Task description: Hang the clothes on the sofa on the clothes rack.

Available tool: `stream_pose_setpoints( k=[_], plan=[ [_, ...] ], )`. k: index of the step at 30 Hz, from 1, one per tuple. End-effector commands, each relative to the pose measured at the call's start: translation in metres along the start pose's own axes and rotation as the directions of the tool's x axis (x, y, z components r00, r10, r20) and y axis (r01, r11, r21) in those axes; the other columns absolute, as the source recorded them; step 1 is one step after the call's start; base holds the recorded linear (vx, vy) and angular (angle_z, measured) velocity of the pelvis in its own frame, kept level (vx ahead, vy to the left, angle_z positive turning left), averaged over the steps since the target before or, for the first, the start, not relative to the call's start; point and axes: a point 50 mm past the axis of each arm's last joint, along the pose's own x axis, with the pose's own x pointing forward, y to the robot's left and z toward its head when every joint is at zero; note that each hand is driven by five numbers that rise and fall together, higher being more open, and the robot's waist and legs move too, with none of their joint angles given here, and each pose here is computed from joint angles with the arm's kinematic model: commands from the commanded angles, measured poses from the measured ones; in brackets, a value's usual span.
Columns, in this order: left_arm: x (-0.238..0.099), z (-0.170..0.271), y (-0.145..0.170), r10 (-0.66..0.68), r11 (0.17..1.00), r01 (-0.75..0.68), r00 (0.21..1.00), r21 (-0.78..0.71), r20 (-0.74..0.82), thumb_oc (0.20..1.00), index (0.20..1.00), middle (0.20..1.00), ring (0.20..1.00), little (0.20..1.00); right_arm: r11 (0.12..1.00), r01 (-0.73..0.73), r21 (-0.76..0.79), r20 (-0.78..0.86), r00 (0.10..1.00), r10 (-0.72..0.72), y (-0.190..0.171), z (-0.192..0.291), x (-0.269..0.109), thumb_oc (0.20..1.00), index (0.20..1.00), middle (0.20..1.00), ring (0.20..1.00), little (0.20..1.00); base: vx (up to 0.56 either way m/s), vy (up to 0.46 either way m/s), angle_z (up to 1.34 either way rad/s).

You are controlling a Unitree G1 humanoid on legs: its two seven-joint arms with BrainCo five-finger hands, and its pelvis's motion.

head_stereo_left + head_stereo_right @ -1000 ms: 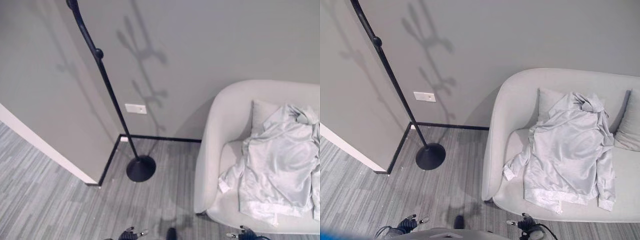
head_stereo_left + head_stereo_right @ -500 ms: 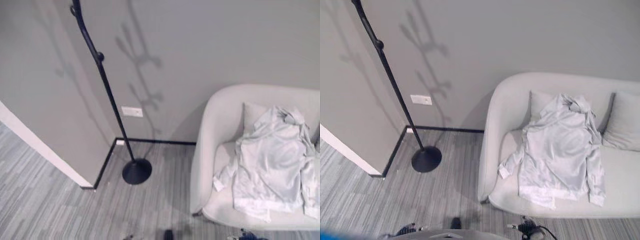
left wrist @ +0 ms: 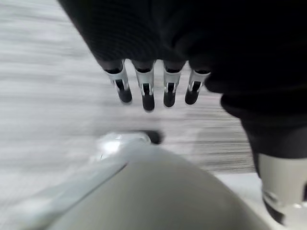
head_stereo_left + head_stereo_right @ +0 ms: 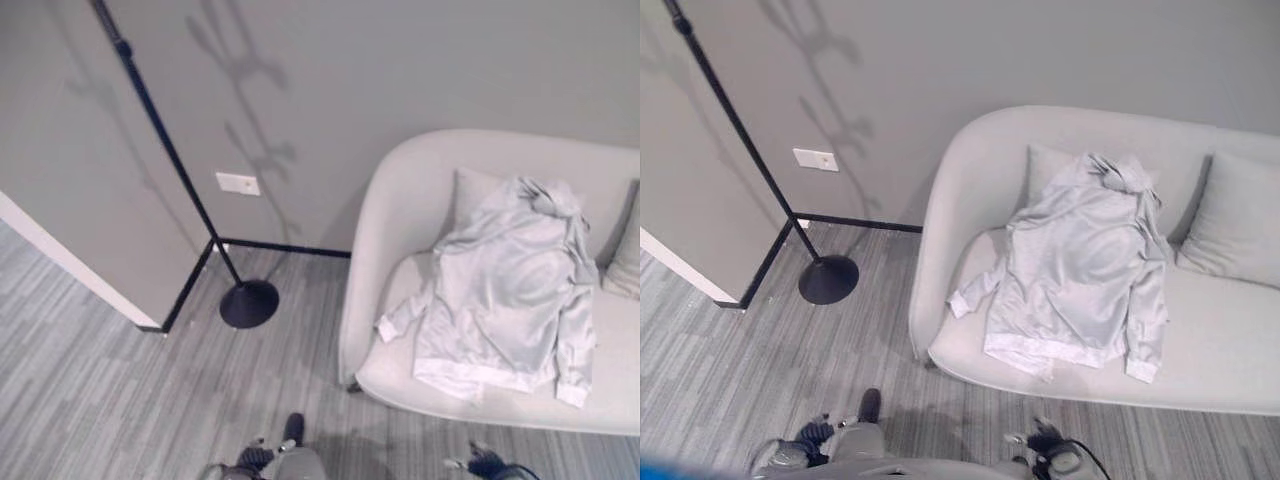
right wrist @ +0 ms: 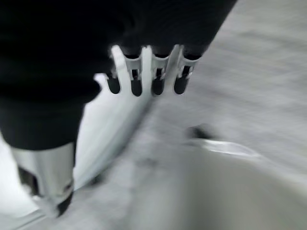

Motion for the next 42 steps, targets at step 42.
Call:
stream_pose_setpoints(
  k=[42],
  plan=[
    [0.003, 0.008, 0.016, 0.031, 0.999, -0.031, 0.999, -0.021, 0.02, 1.0, 1.0, 1.0, 1.0, 1.0, 0.997, 0.036, 0.065, 0.064, 0.997, -0.04, -0.009, 0.023, 0.005, 1.0, 1.0, 1.0, 1.0, 1.0, 0.08, -0.163, 0.08]
  ],
)
